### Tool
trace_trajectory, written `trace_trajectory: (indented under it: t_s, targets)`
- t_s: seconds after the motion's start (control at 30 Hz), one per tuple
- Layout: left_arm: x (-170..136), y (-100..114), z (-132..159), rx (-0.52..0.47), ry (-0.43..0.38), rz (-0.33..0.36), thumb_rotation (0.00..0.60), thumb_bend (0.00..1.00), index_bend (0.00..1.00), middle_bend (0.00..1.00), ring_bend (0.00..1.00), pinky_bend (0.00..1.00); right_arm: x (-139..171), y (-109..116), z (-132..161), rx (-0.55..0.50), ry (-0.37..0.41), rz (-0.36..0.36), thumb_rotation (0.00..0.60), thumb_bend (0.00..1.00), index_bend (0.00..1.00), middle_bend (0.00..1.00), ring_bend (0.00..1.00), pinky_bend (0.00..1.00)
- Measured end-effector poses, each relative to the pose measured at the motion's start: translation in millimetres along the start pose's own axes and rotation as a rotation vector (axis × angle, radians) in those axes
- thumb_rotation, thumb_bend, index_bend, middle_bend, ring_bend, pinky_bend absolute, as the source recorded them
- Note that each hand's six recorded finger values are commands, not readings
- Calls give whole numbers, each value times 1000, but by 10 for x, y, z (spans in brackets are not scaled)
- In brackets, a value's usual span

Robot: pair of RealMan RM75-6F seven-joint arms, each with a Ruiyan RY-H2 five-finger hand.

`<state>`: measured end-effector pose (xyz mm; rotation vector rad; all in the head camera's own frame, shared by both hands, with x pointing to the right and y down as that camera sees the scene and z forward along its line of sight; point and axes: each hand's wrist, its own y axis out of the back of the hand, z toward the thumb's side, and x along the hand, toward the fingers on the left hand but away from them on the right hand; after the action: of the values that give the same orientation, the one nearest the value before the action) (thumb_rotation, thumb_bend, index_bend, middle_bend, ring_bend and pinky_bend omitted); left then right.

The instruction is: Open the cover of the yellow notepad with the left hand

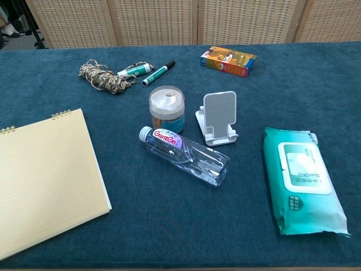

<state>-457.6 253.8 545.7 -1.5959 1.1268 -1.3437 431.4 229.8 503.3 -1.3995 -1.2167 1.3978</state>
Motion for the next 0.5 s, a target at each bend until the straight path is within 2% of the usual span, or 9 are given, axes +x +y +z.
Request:
trace_trajectory:
  t_s: [0.17,0.33,0.43,0.5]
  targets:
    - [-18,-7,15,-13,-21,14,600,0,0,0,0,0,-8,-6,1,-8,0,7,600,0,0,0,0,0]
    - [-57,-58,68,-14,-52,-9,600,0,0,0,0,0,-4,4,0,-19,2,9,600,0,0,0,0,0]
    - [-104,-140,140,-8,-104,-57,600,8,0,0,0,0,-5,3,4,-26,0,11,600,0,0,0,0,0]
    - [-150,-259,212,10,-162,-119,600,17,0,0,0,0,-7,-5,12,-29,1,15,600,0,0,0,0,0]
